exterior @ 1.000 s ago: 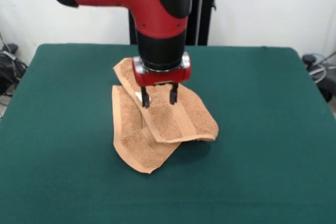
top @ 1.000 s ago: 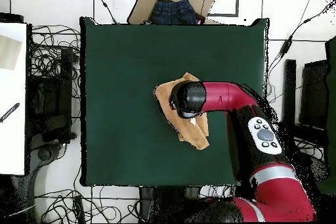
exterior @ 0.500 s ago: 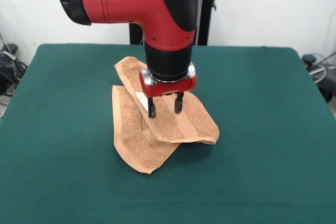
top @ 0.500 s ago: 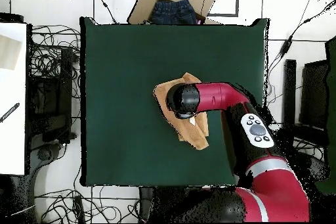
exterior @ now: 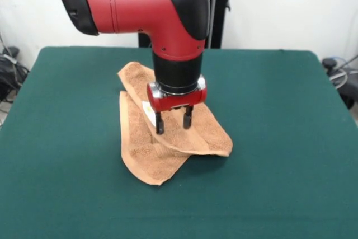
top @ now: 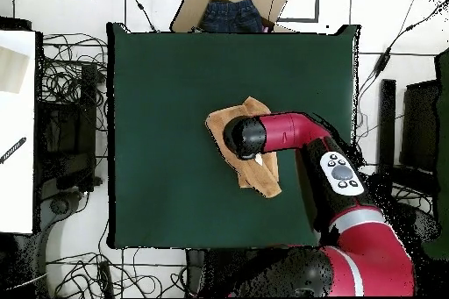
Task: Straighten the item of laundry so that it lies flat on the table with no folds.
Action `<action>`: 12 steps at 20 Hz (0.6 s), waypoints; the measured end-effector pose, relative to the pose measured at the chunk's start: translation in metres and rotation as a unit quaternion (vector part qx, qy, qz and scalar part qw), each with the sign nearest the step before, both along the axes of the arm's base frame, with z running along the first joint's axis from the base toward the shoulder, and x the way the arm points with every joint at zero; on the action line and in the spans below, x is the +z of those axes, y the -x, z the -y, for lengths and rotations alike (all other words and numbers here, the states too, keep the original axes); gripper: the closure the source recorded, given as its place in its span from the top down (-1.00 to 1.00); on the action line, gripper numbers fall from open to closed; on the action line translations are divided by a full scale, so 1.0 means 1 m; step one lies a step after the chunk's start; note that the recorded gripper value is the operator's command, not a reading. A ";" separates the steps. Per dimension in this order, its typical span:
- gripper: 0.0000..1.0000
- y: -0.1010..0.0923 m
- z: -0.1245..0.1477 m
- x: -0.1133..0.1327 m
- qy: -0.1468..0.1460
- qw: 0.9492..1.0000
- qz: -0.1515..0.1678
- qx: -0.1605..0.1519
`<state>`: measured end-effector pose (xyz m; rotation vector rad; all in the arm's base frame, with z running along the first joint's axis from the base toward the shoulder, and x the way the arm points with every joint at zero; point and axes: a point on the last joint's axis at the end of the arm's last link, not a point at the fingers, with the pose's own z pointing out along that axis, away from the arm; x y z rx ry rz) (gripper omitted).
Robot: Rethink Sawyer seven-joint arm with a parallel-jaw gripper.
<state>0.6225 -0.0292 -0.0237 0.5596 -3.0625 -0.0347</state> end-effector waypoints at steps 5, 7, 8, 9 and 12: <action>-1.00 -0.002 -0.002 -0.002 -0.009 1.000 0.005 -0.002; -1.00 -0.003 -0.001 -0.002 -0.012 1.000 0.006 -0.004; -1.00 -0.003 -0.001 -0.002 -0.012 1.000 0.006 -0.004; -1.00 -0.003 -0.001 -0.002 -0.012 1.000 0.006 -0.004; -1.00 -0.004 0.002 -0.002 -0.015 1.000 0.007 -0.008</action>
